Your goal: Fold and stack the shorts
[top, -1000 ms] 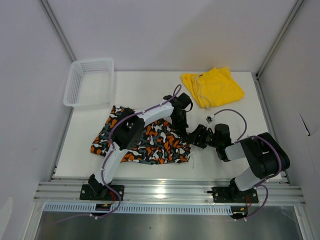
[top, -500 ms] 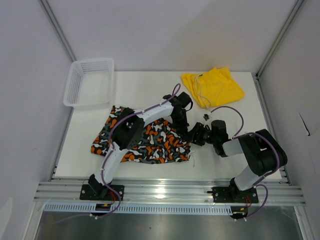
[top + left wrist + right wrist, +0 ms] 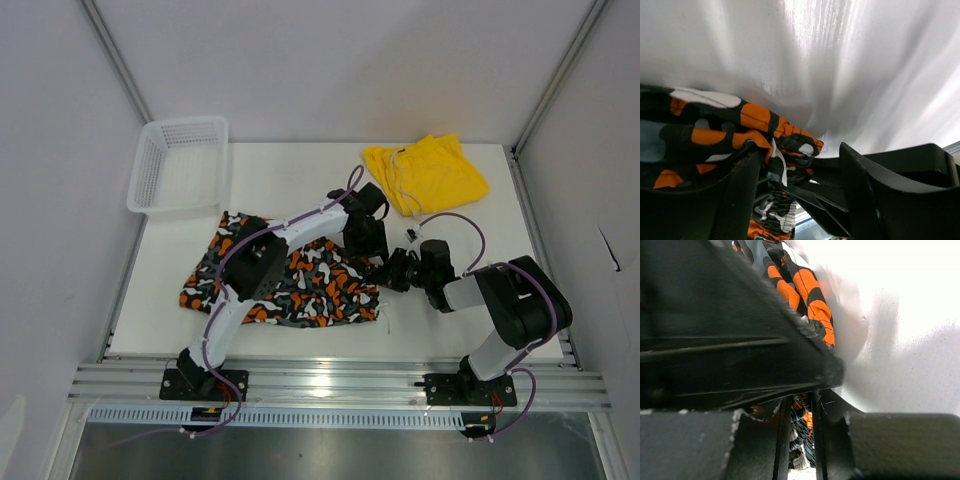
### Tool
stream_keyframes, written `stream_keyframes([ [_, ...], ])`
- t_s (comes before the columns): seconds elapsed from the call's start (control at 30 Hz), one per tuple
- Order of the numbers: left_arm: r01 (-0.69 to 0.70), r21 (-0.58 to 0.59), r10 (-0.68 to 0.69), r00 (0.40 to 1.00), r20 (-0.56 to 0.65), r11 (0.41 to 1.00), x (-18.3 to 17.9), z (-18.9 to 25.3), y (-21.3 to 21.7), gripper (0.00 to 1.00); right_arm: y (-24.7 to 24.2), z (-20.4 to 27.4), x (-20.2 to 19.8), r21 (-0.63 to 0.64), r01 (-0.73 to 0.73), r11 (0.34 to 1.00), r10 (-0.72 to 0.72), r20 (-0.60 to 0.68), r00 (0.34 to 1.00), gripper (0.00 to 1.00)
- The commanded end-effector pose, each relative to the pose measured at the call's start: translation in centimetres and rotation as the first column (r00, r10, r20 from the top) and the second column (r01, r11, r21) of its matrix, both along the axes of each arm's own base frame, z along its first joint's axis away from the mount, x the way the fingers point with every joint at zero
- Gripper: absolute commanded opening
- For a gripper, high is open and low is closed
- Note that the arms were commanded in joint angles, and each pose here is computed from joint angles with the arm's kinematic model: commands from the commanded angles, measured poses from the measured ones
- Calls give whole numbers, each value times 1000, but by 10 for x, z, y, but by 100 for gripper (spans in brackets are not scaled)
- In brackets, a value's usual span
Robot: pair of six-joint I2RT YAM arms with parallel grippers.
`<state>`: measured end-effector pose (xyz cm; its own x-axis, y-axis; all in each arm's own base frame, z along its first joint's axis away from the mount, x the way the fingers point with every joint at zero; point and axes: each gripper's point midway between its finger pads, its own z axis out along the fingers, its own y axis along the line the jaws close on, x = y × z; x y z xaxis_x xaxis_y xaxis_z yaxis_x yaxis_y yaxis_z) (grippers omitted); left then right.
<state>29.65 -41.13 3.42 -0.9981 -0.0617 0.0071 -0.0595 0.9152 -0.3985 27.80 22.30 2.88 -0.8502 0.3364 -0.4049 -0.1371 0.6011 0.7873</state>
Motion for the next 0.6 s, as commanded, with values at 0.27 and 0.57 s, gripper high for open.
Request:
stream_keyframes([
  [0.27,-35,7,31,940,340,999,19,126,47,73,5,5,5,44,57,997,-56,-27,998,0],
  [0.57,117,41,-118,807,578,992,-47,149,98,71,26,44,0,124,160,979,-158,-20,987,0],
])
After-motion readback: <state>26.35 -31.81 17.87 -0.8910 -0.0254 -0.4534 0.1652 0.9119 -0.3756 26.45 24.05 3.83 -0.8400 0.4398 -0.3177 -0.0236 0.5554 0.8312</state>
